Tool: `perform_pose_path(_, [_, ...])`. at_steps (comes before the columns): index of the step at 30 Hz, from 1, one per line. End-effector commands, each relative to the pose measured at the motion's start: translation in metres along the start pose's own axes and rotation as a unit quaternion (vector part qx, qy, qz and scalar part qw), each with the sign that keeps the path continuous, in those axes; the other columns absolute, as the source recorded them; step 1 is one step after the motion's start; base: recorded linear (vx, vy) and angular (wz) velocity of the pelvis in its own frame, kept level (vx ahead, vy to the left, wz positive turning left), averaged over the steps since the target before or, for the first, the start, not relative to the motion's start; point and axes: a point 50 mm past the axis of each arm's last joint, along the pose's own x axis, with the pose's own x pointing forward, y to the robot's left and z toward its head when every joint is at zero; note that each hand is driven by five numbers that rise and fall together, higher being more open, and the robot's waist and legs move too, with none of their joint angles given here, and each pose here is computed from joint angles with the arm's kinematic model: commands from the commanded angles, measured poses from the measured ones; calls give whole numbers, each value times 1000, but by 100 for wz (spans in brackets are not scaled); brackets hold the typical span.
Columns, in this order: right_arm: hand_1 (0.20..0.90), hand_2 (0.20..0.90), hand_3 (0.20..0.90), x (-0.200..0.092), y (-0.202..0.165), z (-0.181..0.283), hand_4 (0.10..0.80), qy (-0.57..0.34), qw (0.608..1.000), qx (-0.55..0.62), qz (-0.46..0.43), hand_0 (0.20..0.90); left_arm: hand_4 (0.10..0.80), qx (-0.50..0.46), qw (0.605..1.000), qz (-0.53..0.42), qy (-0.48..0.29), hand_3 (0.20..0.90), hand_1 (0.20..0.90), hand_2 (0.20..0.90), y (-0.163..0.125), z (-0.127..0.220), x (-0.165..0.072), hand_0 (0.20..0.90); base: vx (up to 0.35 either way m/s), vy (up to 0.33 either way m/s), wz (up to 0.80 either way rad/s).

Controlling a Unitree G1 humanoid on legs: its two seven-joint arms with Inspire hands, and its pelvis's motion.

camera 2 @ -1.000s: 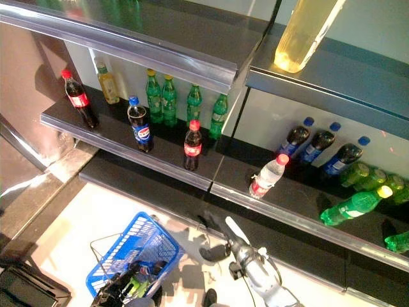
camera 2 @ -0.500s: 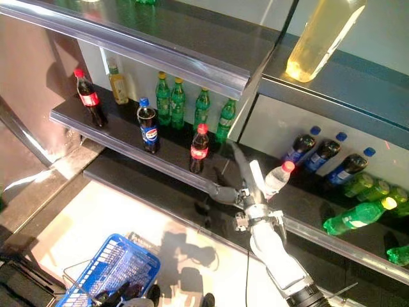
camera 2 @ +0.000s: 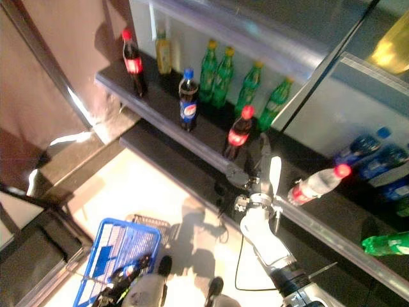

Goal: Pick up the drink and place into the basket.

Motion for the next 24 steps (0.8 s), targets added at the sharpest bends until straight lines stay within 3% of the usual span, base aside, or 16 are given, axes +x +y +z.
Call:
perform_pose_path(1, [900,900,900,18,-14,63,800,-130,982,110,-86,900,100,19,993,-65,-96,200,300,300,-12,33,-2,300,30,96,1])
perform_pose_path(7, [900,900,900,36,-18,96,800,-164,951,170,-201,900,100,10,983,-123,-134,200,300,300,-42,57,-2,300,-117,48,2])
perform_pose_path(14, [900,900,900,47,-13,122,800,-185,947,178,-194,900,100,-1,978,-153,-144,200,300,300,-66,61,-3,300,-59,47,-4])
perform_pose_path(24, [900,900,900,60,-20,146,800,-210,939,199,-184,900,100,10,974,-163,-156,200,300,300,-74,67,-6,300,2,-7,0])
